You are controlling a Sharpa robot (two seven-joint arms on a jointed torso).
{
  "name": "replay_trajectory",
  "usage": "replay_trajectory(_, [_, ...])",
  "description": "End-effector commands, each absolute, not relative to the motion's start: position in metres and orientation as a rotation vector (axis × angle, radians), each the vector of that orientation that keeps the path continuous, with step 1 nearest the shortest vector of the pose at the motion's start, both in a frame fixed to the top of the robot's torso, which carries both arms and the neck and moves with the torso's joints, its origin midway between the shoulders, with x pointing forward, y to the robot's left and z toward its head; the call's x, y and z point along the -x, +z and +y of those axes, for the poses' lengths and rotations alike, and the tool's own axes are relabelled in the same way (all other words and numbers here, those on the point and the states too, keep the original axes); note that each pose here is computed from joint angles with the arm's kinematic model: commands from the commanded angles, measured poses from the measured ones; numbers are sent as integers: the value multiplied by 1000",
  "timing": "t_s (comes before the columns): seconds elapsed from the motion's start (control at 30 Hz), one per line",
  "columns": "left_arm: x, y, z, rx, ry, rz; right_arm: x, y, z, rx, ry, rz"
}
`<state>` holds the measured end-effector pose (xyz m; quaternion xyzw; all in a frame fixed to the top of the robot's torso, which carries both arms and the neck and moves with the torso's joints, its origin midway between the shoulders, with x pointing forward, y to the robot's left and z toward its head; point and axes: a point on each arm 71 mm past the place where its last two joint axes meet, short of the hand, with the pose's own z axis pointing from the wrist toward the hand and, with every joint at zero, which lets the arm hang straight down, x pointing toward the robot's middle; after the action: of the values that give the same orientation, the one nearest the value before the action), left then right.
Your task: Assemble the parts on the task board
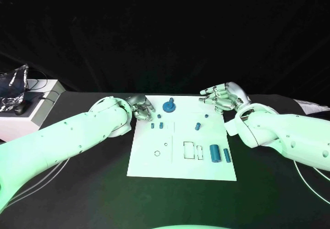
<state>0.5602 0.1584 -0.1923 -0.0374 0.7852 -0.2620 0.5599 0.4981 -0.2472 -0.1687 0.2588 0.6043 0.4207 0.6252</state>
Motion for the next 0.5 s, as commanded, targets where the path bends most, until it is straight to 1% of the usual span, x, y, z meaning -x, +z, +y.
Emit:
replay_trajectory(0.03, [-561,-188,162,103,-622,1815,-498,-170,-246,-571,968,1413])
replay_trajectory(0.17, [-564,-180,175,188,-677,1730,-499,-173,-249,-547,951,1461])
replay_trajectory(0.37, [-570,-169,212,533,-887,1584,-502,-179,-254,-403,873,1581])
replay_trajectory(0.5, [-568,-167,234,737,-1060,1521,-505,-182,-257,-279,791,1635])
